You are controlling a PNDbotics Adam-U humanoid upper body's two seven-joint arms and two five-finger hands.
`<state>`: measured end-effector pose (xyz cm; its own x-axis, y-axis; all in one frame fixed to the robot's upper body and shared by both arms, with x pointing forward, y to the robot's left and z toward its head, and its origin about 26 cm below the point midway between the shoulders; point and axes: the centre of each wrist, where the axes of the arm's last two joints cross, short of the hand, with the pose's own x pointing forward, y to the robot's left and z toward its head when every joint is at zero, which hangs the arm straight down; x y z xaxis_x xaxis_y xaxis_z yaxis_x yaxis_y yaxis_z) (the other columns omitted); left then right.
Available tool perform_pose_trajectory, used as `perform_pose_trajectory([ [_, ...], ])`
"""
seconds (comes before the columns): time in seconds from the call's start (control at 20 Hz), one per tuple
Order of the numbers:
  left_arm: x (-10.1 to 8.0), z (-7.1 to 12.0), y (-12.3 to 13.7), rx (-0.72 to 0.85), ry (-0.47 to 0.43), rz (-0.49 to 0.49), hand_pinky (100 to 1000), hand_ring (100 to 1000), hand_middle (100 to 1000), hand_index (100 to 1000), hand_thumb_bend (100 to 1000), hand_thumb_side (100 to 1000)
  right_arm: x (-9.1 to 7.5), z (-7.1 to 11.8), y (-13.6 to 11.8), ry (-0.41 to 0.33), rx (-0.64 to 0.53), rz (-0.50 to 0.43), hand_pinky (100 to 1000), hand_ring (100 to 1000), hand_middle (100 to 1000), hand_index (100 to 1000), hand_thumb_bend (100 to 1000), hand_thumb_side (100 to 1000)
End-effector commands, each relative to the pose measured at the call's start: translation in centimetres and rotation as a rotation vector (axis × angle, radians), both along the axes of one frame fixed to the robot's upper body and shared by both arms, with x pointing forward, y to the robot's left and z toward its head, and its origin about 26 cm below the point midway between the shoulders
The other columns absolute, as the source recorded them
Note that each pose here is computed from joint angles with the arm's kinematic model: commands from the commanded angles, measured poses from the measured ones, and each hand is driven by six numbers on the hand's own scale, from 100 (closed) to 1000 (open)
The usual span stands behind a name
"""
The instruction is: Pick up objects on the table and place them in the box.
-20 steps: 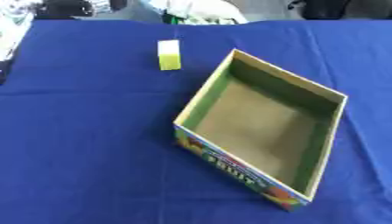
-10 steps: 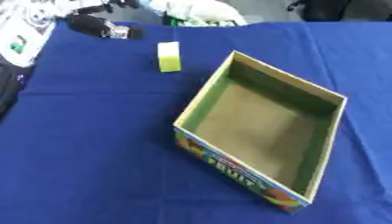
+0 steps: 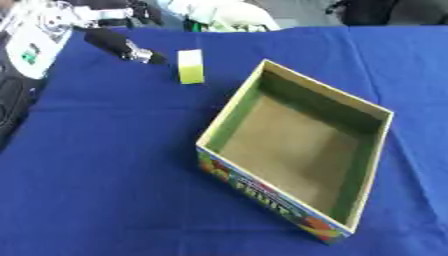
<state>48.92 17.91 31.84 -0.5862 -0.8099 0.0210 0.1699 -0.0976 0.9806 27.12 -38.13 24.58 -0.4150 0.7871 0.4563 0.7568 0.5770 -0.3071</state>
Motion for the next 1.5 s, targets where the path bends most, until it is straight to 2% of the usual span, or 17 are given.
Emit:
perform_pose_trajectory([
  [0.05, -0.1, 1.4, -0.3, -0.001, -0.032, -0.001, 868, 954, 1000, 959, 488, 706, -0.4, 1.0, 0.0, -0.029, -0.011, -0.004, 649, 779, 677, 838, 100, 1000],
  [0.4, 0.4, 0.7, -0.3, -0.039, -0.009, 0.023, 866, 949, 1000, 951, 497, 701, -0.4, 0.9, 0.0, -0.025, 0.006, -0.002, 645, 776, 672, 837, 100, 1000],
  [0.7, 0.7, 1.0, -0.1, -0.066, -0.059, 0.089, 890, 970, 1000, 962, 590, 742, -0.2, 1.0, 0.3, -0.023, 0.013, 0.015, 641, 772, 667, 834, 100, 1000],
  [0.95, 0.7, 1.6, 0.3, -0.065, -0.082, 0.094, 906, 982, 1000, 981, 687, 803, -0.2, 1.1, 0.3, -0.025, 0.018, 0.016, 636, 767, 662, 831, 100, 1000],
  [1.2, 0.7, 2.5, 0.8, -0.062, -0.073, 0.087, 914, 987, 1000, 983, 684, 816, -0.1, 1.3, 0.5, -0.032, 0.022, 0.023, 633, 765, 661, 830, 100, 1000],
  [1.5, 0.8, 2.5, 1.2, -0.074, -0.037, 0.084, 909, 982, 1000, 973, 660, 823, 0.0, 1.5, 0.6, -0.046, 0.038, 0.027, 628, 763, 659, 831, 100, 1000],
])
